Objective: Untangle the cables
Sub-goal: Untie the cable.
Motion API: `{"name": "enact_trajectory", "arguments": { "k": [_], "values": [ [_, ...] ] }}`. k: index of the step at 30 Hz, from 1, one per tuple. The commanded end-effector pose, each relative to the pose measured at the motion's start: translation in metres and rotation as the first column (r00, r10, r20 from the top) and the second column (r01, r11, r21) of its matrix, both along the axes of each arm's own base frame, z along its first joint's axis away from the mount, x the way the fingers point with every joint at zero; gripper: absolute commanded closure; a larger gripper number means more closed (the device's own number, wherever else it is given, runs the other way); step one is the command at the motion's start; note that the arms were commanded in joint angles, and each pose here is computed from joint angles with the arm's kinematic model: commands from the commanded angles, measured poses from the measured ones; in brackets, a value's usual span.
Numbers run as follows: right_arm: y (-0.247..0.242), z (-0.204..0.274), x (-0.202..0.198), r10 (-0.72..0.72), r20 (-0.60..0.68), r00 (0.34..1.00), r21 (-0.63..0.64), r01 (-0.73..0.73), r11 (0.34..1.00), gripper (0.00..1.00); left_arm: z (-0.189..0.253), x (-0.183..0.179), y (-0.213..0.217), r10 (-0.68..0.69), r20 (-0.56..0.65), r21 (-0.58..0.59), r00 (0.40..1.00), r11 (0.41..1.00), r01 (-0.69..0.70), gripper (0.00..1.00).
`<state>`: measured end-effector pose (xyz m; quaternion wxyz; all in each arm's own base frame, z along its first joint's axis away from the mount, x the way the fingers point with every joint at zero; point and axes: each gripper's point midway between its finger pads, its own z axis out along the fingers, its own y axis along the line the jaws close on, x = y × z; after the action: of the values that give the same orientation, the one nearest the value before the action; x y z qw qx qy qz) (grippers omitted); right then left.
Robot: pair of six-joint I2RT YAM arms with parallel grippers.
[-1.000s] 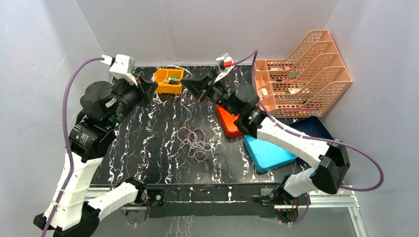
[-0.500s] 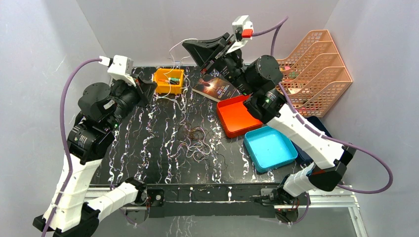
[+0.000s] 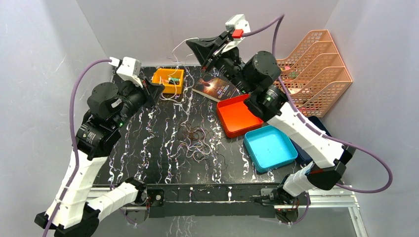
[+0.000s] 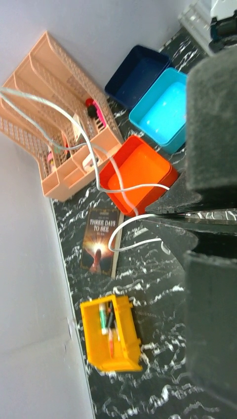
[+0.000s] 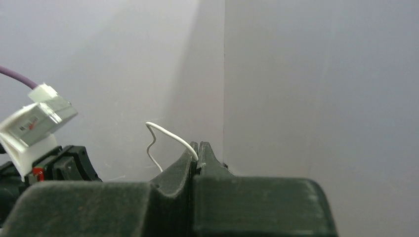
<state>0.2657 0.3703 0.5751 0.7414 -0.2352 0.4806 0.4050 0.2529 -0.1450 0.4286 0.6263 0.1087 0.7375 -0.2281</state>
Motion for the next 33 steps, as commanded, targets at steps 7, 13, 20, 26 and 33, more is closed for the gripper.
{"name": "enact_trajectory", "arguments": {
  "k": [7,13,20,26,33],
  "values": [
    [-0.032,0.033,-0.026,0.004,0.047,0.999,0.068,-0.008,0.998,1.00,-0.011,0.004,-0.060,-0.274,0.039,-0.103,0.961,0.955,0.277,0.97],
    [-0.026,0.019,-0.032,0.078,-0.032,0.996,0.086,-0.075,0.993,1.00,-0.015,0.010,-0.081,-0.361,0.171,-0.123,0.917,0.915,0.383,0.95],
    [-0.024,0.018,-0.040,0.124,-0.047,0.991,0.092,-0.120,0.989,1.00,-0.023,0.000,-0.095,-0.460,0.250,-0.096,0.852,0.864,0.494,0.62],
    [-0.023,0.013,-0.040,0.130,-0.065,0.989,0.093,-0.123,0.988,1.00,-0.028,-0.014,-0.098,-0.513,0.263,-0.075,0.817,0.833,0.547,0.51],
    [-0.013,0.012,-0.050,0.220,-0.089,0.971,0.109,-0.210,0.972,1.00,-0.031,-0.002,-0.103,-0.507,0.270,-0.072,0.819,0.837,0.542,0.47]
  ]
}}
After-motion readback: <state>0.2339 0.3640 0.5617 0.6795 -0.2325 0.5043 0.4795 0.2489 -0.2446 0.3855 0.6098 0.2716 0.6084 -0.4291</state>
